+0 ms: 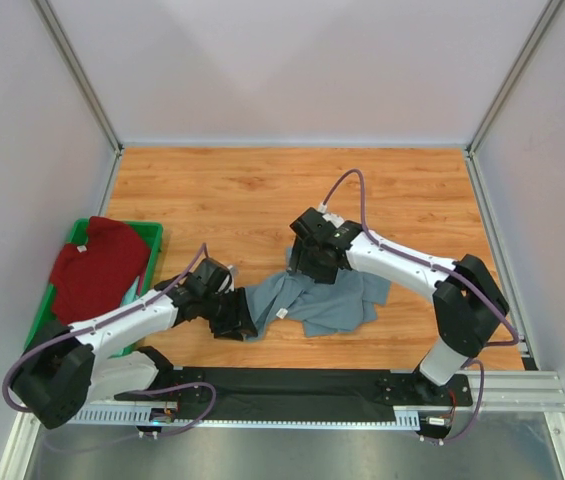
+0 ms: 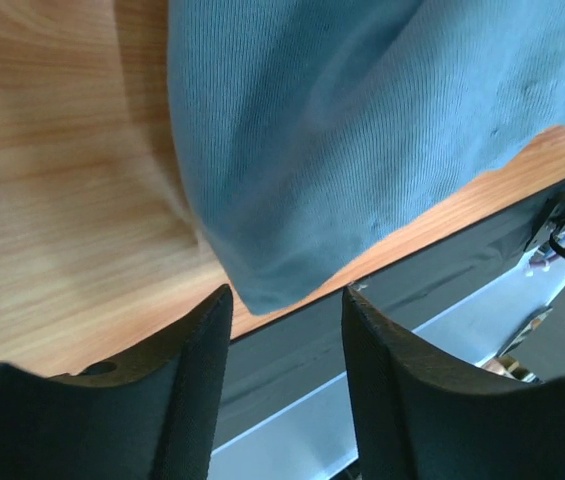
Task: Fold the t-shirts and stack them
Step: Flatten the tshirt out
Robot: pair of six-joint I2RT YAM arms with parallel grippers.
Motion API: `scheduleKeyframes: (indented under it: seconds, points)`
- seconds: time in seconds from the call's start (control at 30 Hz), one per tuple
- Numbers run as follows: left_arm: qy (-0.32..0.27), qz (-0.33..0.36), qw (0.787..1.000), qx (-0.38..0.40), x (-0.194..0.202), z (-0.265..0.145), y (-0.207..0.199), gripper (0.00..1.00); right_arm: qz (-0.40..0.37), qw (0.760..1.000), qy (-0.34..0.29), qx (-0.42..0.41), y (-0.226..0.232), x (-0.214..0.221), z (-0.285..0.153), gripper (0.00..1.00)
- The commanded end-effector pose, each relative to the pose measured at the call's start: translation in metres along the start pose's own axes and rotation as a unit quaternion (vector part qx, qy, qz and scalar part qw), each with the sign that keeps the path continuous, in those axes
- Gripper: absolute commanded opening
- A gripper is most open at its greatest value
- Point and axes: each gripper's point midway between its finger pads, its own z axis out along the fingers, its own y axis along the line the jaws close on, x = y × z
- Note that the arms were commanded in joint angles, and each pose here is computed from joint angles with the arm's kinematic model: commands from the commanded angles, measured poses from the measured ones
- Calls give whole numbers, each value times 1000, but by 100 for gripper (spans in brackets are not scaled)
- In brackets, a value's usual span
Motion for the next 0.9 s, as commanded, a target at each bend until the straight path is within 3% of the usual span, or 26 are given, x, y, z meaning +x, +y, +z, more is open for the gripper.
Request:
scheduleKeyframes:
  seconds: [0.0,0.2,0.4,0.47,0.53,0.63,0.67,0.73,0.83,0.87]
  points:
    - [-15,4,1000,25,-12,4,-13,53,-4,1000,-15,-18,12,-13,7,67]
    - [-20,-1,1000,-6,-18,10,-4,48,-3,1000,-13,-11,6,-15,9,59]
    - [-41,-13,999,-6,-20,9,-1,54,-10,1000,-8,-22,4,-11,6,51]
    - [-36,-13,999,-14,-21,12,1,47,-12,1000,-9,-27,5,-11,7,48]
    - [-31,-7,999,-17,-23,14,0,32,-14,1000,-9,-26,3,-12,9,45]
    - [-28,1,999,-21,-25,15,-1,8,-23,999,-18,-26,0,-18,9,27]
    - [-33,3,999,-28,-27,11,0,2,-26,999,-20,-26,-1,-22,8,15]
    - [-50,17,998,-26,-34,0,-9,0,-33,999,-22,-26,-3,-27,0,0]
    - [-90,45,995,-27,-46,-36,-25,0,-70,996,-48,-34,0,-41,-34,0]
    - [-135,73,988,-3,-61,-62,-48,0,-79,993,-67,-50,4,-49,-56,0]
